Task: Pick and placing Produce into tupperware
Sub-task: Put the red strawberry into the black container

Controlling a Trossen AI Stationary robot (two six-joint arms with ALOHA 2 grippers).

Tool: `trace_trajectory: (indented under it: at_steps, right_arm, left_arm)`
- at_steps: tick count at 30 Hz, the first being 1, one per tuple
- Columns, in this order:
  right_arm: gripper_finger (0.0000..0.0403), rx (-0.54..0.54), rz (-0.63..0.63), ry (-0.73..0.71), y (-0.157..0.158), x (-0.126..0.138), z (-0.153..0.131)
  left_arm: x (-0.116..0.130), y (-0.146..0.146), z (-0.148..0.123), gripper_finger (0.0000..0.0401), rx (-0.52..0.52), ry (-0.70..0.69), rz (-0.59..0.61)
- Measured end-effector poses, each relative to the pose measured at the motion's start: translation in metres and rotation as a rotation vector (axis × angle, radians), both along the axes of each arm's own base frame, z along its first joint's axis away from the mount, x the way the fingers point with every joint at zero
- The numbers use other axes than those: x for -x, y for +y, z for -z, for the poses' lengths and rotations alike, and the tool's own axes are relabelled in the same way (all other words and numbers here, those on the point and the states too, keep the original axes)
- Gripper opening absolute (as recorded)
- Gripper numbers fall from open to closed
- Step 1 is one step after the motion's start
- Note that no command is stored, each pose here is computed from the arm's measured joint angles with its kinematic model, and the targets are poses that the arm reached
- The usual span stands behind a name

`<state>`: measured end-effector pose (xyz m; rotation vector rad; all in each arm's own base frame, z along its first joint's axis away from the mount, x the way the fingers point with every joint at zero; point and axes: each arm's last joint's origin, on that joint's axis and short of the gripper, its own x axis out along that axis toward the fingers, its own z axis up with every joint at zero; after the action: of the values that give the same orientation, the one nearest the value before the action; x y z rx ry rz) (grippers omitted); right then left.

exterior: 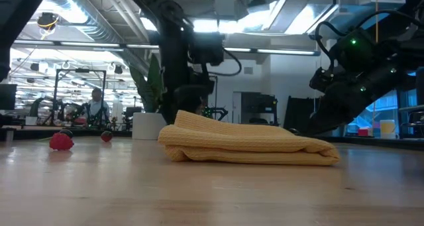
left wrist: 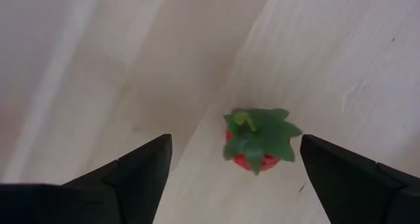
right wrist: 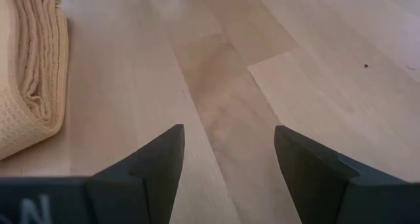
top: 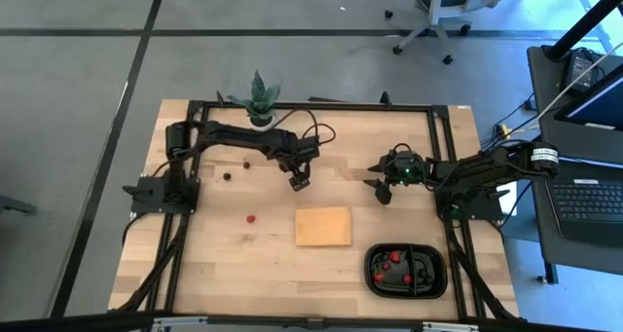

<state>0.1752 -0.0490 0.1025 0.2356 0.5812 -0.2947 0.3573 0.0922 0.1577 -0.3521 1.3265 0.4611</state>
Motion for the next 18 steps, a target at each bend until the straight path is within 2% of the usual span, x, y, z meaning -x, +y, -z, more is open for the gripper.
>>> trace_trajectory:
  at_steps: [3,8,18]
  right_arm:
    - [0.0237,0.000,-0.001,0.000,0.000,0.000,0.000]
    - [0.0237,0.001,-0.001,0.000,0.000,0.000,0.000]
    - [0.0237,0.003,-0.002,0.000,0.000,0.000,0.000]
  left_arm:
    - [-0.002,0.000,0.012,0.0328,0.038,0.023,0.006]
    - [-0.005,-0.001,0.021,0.0327,0.045,0.036,0.009]
    - [-0.007,-0.002,0.021,0.0294,0.038,0.022,0.011]
